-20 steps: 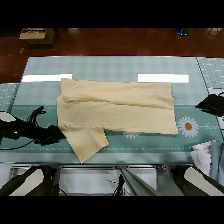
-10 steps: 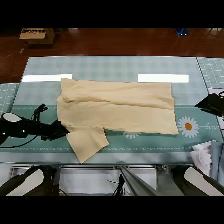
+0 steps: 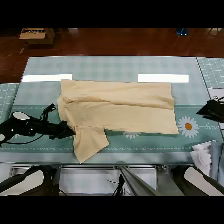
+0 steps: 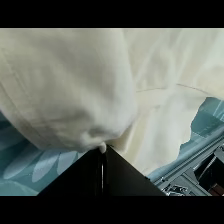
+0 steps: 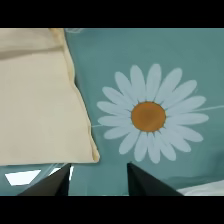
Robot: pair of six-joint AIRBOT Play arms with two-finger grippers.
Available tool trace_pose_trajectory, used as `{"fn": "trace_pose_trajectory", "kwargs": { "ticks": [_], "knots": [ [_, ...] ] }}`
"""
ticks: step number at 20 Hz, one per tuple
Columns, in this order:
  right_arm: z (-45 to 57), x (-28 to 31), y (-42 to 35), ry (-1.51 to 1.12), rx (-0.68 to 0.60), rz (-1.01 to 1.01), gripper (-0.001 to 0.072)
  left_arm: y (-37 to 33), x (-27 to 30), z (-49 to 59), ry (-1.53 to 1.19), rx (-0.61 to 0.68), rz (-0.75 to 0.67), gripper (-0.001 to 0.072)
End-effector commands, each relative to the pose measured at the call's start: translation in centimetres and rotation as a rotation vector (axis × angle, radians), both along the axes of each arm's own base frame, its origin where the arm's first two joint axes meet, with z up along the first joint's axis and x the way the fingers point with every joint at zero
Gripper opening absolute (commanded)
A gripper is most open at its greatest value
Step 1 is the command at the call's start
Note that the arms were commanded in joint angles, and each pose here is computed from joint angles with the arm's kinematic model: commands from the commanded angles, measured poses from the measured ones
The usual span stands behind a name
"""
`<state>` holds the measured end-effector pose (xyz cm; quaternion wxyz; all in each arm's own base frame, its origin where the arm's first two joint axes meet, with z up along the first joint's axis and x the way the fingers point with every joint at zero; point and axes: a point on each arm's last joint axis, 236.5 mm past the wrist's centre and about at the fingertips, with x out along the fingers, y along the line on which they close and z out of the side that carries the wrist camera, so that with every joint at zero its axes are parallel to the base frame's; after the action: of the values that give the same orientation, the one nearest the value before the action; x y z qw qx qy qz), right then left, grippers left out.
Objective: Fold the shirts.
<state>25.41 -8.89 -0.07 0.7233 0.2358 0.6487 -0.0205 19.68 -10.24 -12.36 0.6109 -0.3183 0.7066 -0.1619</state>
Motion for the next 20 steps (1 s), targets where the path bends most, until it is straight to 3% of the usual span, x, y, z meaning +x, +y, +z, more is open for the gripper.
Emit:
{"fn": "trace_pose_trajectory", "kwargs": {
  "ticks": [1, 10, 14, 16, 18, 20],
  "knots": [
    [-3.1, -2.6, 0.6, 0.089, 0.040, -0.045, 0.0538, 1.5, -0.7, -0.7, 0.005, 0.041, -0.034, 0.0028],
    [-8.9, -2.5, 5.1, 0.042, 0.189, -0.201, 0.0531, 1.7, -0.5, -0.7, -0.018, 0.043, -0.043, 0.0029],
    [-11.1, -2.2, 7.6, 0.039, 0.148, -0.144, 0.0524, 1.9, -0.1, -0.6, -0.031, 0.048, -0.044, 0.0028],
    [-11.4, -0.9, 8.4, 0.010, 0.115, -0.148, 0.0382, 1.9, 0.3, -0.4, -0.040, 0.049, -0.045, 0.0029],
    [-10.8, 0.2, 9.1, -0.022, 0.128, -0.148, 0.0034, 2.3, 1.4, 0.2, -0.068, 0.056, -0.048, 0.0029],
    [-8.5, 1.6, 9.0, -0.067, 0.131, -0.087, 0.0027, 2.6, 3.7, 2.3, -0.139, 0.047, -0.089, 0.0028]
  ]
}}
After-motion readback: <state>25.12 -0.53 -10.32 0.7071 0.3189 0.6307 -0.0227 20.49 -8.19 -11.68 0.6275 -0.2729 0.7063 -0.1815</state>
